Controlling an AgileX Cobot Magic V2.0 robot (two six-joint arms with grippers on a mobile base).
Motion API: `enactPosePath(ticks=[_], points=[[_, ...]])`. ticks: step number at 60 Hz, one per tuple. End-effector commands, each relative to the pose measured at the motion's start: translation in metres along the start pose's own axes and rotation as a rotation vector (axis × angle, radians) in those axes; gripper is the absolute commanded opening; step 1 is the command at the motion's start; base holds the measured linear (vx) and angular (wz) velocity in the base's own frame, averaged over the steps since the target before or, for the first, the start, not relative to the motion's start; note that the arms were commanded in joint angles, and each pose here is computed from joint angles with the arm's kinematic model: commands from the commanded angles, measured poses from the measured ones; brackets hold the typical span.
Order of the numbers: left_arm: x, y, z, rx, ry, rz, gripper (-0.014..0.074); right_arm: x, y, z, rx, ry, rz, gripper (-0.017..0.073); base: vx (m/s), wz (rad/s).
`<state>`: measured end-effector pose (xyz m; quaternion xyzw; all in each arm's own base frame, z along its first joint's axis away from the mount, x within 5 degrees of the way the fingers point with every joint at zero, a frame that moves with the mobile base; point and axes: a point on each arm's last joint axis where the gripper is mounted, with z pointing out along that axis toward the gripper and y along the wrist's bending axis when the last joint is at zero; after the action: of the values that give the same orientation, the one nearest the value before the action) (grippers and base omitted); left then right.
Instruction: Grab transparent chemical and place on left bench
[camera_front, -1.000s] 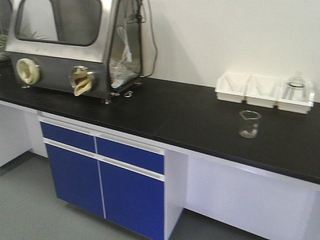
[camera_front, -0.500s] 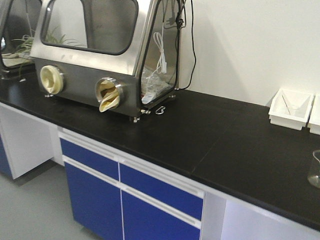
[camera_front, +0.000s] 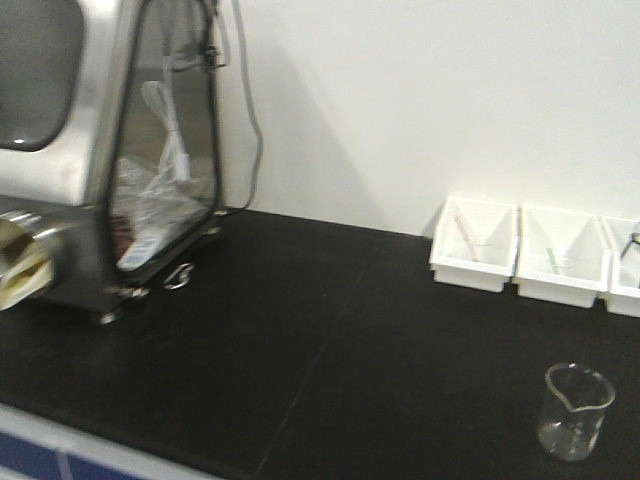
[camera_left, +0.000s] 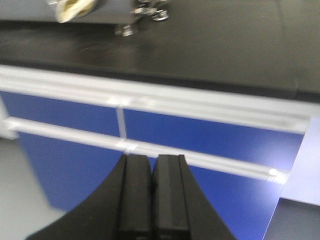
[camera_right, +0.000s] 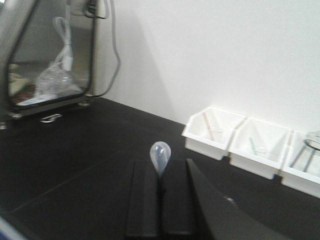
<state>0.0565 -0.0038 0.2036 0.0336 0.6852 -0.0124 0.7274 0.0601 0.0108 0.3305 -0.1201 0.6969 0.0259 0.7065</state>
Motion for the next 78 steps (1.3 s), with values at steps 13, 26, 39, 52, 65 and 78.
enactPosePath(ticks=[13, 26, 39, 52, 65, 78], points=[[-0.0028, 0.0001, -0.0013, -0.002, -0.081, -0.009, -0.0003, -0.0144, -0.001, -0.0004, 0.003, -0.09, -0.015, -0.0003, 0.38, -0.46], [-0.0028, 0.0001, -0.0013, -0.002, -0.081, -0.009, -0.0003, -0.0144, -0.001, -0.0004, 0.003, -0.09, -0.015, -0.0003, 0.34, -0.4], [-0.0028, 0.0001, -0.0013, -0.002, -0.081, -0.009, -0.0003, -0.0144, -0.001, -0.0004, 0.003, -0.09, -0.015, -0.0003, 0.25, -0.35], [-0.0028, 0.0001, -0.0013, -0.002, -0.081, -0.009, -0.0003, -0.0144, -0.001, -0.0004, 0.003, -0.09, -0.015, -0.0003, 0.15, -0.24], [-0.0028, 0.0001, -0.0013, -0.002, -0.081, -0.009, -0.0003, -0.0145, -0.001, -0.0004, 0.003, -0.091, -0.015, -0.0003, 0.07, -0.14], [-0.0028, 0.0001, -0.0013, -0.002, -0.081, -0.009, -0.0003, -0.0145, -0.001, -0.0004, 0.003, -0.091, -0.015, -0.0003, 0.01, -0.02]])
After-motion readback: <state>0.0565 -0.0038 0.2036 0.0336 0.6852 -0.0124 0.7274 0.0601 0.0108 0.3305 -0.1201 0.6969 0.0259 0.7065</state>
